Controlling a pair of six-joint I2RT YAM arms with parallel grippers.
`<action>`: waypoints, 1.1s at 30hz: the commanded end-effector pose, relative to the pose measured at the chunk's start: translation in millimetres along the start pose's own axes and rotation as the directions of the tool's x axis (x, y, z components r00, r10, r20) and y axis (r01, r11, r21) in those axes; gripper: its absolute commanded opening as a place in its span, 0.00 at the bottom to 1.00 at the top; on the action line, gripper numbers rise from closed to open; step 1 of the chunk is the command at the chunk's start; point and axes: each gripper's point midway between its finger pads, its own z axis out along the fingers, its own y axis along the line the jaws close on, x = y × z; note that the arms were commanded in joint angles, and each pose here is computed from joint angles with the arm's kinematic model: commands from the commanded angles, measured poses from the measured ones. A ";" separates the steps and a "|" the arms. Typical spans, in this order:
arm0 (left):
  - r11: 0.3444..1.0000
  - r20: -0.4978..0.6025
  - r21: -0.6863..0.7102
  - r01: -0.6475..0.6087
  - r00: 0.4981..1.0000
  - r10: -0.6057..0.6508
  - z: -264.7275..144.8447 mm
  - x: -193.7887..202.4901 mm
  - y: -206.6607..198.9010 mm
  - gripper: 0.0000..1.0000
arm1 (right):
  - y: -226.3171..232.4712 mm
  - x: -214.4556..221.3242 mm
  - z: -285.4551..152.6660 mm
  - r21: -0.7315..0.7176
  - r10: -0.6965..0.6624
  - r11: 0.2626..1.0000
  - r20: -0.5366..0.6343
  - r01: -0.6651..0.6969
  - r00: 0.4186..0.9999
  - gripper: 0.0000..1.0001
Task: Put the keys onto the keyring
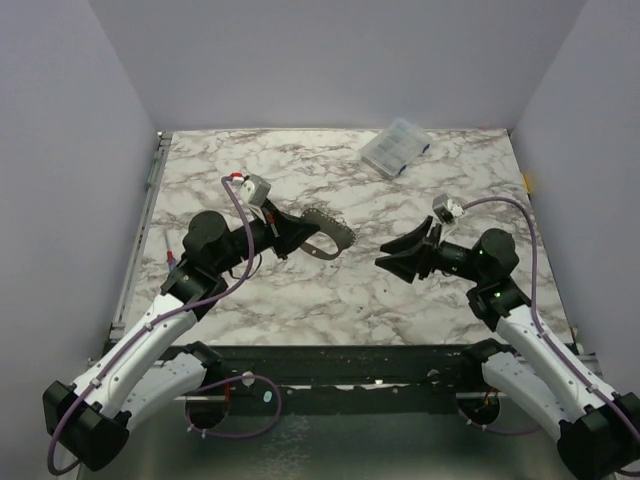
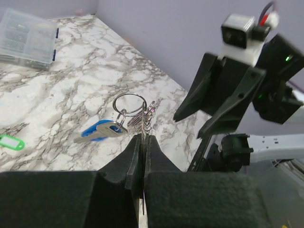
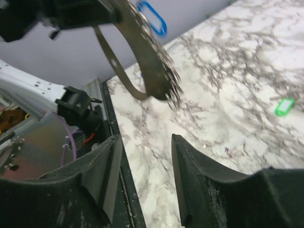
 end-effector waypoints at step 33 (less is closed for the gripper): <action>0.962 0.122 -0.003 0.271 0.955 -0.269 4.8 -31.5 -8.0 0.00 | -14.2 -7.7 37.1 0.084 -0.553 0.808 0.448 0.583 0.702 0.42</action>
